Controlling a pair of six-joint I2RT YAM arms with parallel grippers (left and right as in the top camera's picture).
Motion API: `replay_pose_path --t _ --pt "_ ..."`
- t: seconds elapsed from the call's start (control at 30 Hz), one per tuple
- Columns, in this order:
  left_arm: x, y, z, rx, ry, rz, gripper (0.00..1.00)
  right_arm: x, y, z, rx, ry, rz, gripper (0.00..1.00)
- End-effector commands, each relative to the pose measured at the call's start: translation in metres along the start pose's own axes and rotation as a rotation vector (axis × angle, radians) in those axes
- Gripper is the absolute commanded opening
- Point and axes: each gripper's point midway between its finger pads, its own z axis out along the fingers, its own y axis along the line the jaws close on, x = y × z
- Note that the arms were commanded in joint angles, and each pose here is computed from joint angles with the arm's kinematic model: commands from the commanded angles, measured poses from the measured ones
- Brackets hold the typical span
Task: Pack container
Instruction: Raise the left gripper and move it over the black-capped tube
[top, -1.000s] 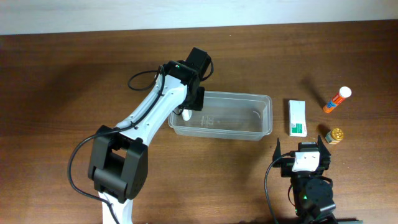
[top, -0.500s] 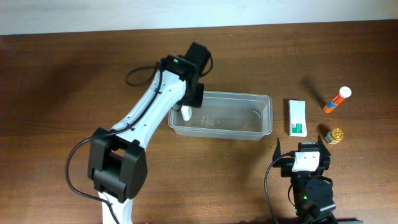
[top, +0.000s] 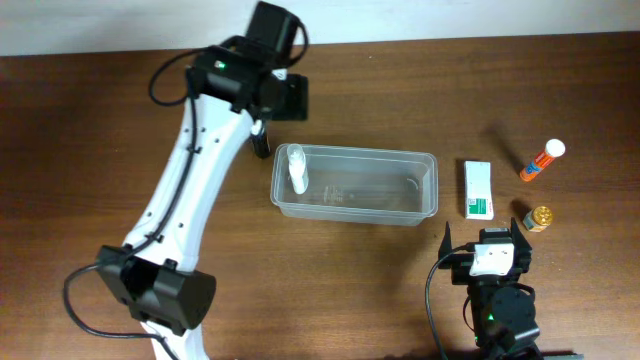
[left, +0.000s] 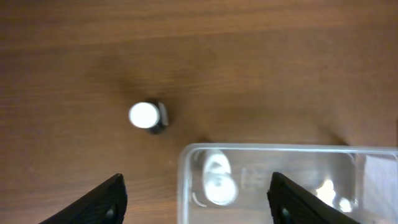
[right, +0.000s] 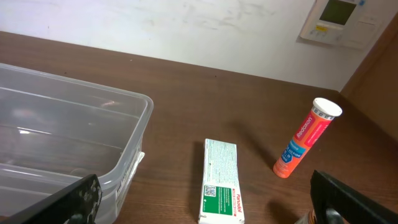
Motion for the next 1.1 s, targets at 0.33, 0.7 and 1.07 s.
replay_pose_path --t 0.33,0.7,1.07 --pt "0.000 0.066 0.002 -0.047 0.055 -0.154 0.78 -0.002 -0.001 -0.001 0.002 -0.005 -0.005 0.98" --pt "0.011 0.069 0.001 -0.058 0.100 -0.152 0.87 -0.002 -0.001 -0.001 0.002 -0.005 -0.005 0.98" --pt "0.014 0.069 0.000 -0.060 0.111 -0.152 0.87 -0.002 -0.001 -0.001 0.002 -0.005 -0.005 0.98"
